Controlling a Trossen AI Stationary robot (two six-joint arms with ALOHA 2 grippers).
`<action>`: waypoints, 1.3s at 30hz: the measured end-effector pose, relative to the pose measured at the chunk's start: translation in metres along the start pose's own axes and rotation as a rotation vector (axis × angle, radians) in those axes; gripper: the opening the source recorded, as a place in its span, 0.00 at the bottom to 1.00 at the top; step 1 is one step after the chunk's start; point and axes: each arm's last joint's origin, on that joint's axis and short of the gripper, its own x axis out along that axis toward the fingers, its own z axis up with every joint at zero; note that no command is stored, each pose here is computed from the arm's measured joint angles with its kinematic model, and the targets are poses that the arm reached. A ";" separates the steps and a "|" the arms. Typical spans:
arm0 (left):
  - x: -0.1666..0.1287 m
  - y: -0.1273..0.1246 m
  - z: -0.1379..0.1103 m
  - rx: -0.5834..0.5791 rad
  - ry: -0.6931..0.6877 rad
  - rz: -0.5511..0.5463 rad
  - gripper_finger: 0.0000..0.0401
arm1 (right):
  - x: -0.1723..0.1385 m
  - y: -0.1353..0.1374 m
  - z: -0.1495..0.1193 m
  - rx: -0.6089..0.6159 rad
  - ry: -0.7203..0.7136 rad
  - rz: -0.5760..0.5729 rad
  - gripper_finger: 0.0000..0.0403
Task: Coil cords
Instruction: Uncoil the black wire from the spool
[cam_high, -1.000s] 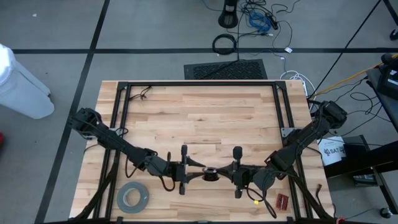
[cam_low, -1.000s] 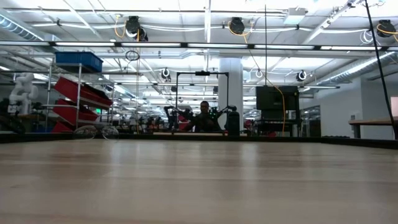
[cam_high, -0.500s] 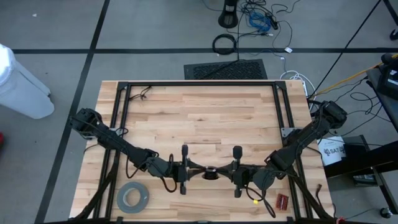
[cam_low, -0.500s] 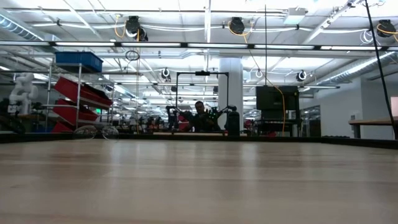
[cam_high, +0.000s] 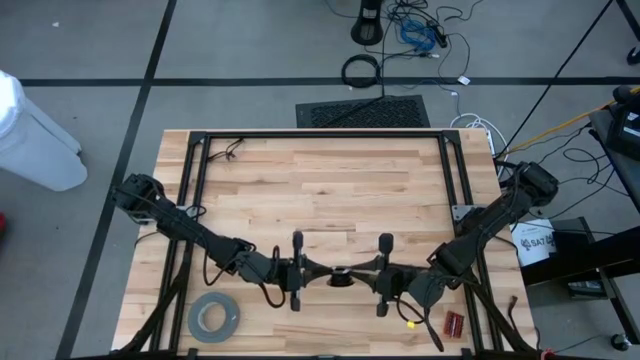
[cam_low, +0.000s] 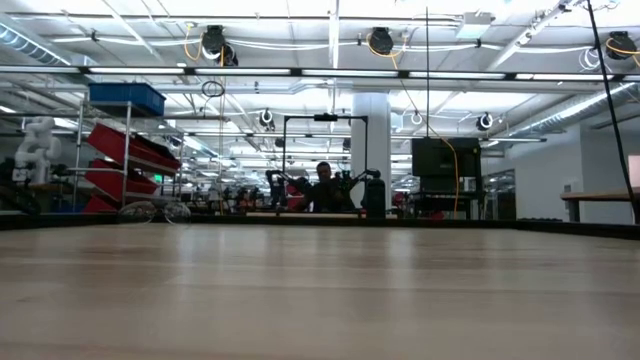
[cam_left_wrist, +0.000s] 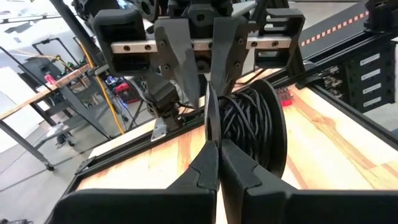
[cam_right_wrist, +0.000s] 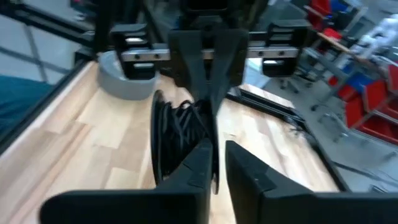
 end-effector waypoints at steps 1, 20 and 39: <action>0.000 0.000 0.000 0.001 0.001 0.002 0.01 | -0.002 0.000 0.001 0.001 -0.002 -0.020 0.13; -0.023 -0.031 0.015 0.548 0.034 0.070 0.00 | -0.018 0.005 0.003 0.248 0.021 0.184 0.25; -0.026 -0.033 0.019 0.614 0.033 0.105 0.00 | 0.006 0.002 -0.004 0.288 0.059 0.300 0.25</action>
